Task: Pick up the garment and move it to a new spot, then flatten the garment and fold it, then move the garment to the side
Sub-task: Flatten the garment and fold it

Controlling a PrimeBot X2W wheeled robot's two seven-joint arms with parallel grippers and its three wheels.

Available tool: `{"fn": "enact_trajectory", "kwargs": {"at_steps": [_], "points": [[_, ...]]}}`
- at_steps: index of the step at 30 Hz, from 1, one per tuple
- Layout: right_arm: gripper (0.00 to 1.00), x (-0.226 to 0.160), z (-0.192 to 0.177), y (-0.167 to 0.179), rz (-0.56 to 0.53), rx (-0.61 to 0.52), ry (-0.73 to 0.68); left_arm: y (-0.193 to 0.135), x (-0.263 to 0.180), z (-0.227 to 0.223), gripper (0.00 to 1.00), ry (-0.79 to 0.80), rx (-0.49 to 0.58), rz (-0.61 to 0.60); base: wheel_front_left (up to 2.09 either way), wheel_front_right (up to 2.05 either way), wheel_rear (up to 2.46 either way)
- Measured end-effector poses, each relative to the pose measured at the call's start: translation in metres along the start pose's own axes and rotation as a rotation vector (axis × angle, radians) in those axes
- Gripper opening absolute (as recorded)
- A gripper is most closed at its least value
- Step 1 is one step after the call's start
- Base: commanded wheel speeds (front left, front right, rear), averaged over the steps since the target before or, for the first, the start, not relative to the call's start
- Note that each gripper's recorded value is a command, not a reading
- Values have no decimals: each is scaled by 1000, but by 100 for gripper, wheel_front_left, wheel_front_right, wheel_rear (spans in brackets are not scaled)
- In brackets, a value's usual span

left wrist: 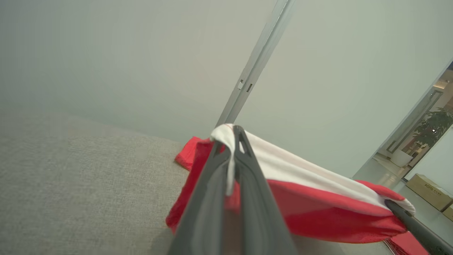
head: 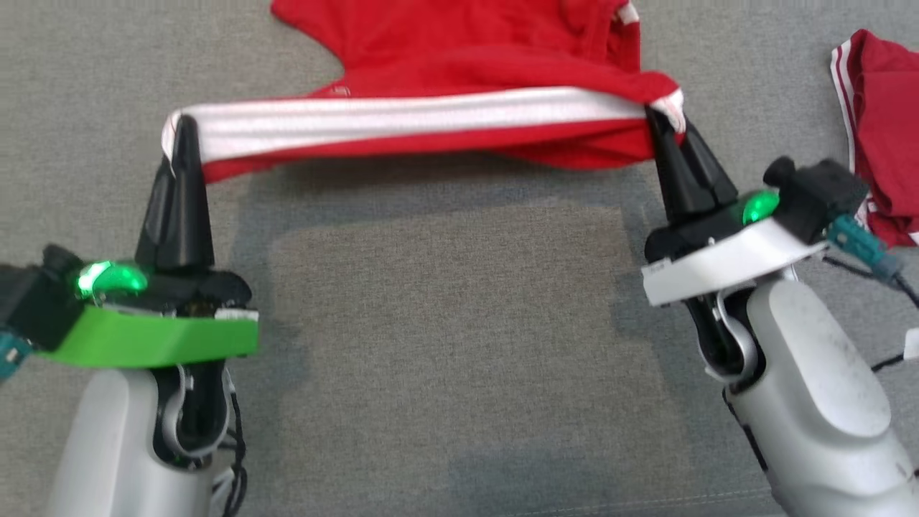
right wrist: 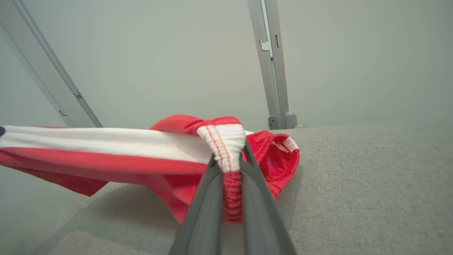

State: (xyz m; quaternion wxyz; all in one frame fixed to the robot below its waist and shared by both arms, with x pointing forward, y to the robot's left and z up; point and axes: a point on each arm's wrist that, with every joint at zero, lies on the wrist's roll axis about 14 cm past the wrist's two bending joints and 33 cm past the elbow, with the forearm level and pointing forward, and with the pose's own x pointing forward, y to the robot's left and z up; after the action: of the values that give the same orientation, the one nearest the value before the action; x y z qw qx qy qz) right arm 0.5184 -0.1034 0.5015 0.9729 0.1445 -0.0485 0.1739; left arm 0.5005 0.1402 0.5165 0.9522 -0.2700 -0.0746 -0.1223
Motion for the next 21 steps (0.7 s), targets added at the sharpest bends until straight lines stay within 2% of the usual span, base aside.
{"fn": "enact_trajectory", "kwargs": {"at_steps": [9,21], "points": [[0,-70,1,25,-46,67,16,-17,-70,11,0,-7,-41,79,0,0,0],[0,-145,11,60,-49,106,33,-44,-123,37,0,-48,-29,73,0,0,0]]}}
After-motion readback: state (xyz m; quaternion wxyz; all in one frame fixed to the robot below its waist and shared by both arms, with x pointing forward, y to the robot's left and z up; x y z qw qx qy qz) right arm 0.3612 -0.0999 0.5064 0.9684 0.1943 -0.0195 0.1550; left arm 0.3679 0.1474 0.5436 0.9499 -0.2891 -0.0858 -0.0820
